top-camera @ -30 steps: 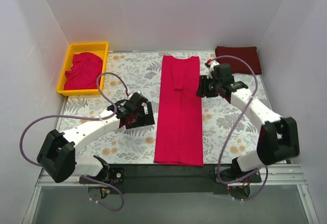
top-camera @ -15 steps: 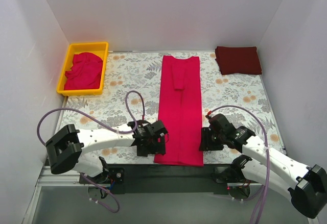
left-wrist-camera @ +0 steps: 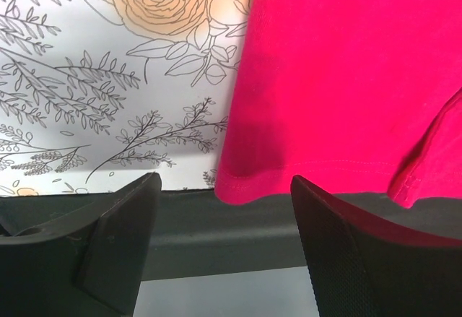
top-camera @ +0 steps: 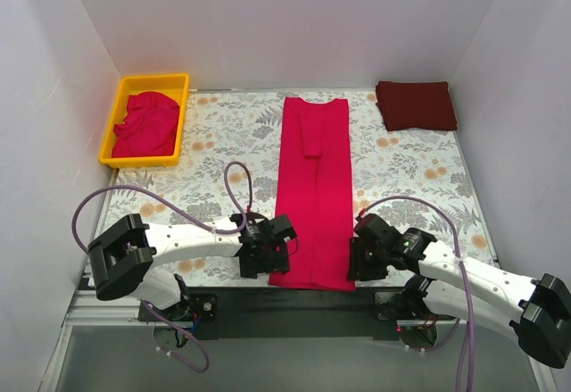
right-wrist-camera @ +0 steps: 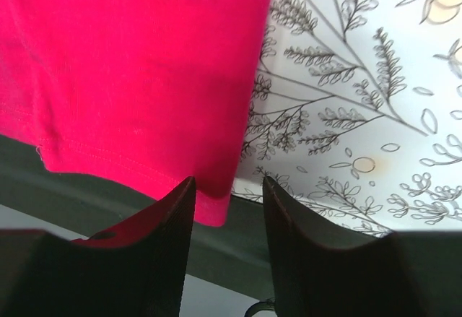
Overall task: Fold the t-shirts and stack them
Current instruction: Fold the tshirt
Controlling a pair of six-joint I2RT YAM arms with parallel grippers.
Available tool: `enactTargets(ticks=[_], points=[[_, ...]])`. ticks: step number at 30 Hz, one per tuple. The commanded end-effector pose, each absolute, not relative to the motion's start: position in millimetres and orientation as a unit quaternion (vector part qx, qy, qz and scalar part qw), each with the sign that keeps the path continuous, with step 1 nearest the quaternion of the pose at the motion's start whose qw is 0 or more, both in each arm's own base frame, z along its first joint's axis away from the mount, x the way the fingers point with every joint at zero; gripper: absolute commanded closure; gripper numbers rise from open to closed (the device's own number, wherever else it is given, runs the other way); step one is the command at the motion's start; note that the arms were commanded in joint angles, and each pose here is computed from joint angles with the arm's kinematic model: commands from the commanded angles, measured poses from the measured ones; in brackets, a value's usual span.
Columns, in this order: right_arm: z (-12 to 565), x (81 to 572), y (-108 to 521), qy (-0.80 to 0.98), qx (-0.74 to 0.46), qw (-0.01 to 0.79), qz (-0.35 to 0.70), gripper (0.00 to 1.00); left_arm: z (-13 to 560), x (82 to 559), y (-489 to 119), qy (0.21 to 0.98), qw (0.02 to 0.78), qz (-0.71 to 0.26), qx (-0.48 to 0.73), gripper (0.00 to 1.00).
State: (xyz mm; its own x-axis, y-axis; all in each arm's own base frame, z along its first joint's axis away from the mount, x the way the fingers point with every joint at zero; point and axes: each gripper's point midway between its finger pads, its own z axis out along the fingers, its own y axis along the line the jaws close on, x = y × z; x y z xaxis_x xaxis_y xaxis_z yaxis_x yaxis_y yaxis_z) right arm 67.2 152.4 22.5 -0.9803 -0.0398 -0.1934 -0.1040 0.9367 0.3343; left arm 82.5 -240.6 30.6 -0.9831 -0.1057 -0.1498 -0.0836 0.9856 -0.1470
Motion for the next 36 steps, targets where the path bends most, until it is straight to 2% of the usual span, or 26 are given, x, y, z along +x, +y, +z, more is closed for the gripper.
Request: enactTargets(ticks=[1, 13, 18, 19, 24, 30, 36], points=[[21, 61, 151, 0.984, -0.019, 0.082, 0.157, 0.52, 35, 88, -247, 0.992, 0.09, -0.071, -0.059, 0.29], [10, 45, 148, 0.99, -0.036, 0.059, 0.121, 0.6, 31, 84, -258, 0.994, 0.079, -0.069, -0.041, 0.32], [7, 46, 140, 0.991, -0.033, 0.069, 0.106, 0.71, 28, 82, -259, 0.994, 0.076, -0.063, -0.039, 0.35], [7, 47, 140, 0.991, -0.033, 0.07, 0.107, 0.79, 27, 82, -258, 0.994, 0.076, -0.062, -0.038, 0.35], [7, 48, 138, 0.991, -0.036, 0.074, 0.105, 0.99, 27, 82, -257, 0.995, 0.075, -0.058, -0.038, 0.45], [9, 49, 140, 0.991, -0.041, 0.077, 0.106, 0.99, 25, 75, -255, 0.996, 0.065, -0.054, -0.032, 0.54], [9, 49, 139, 0.99, -0.044, 0.078, 0.104, 0.99, 21, 69, -248, 0.997, 0.053, -0.041, -0.029, 0.73]])
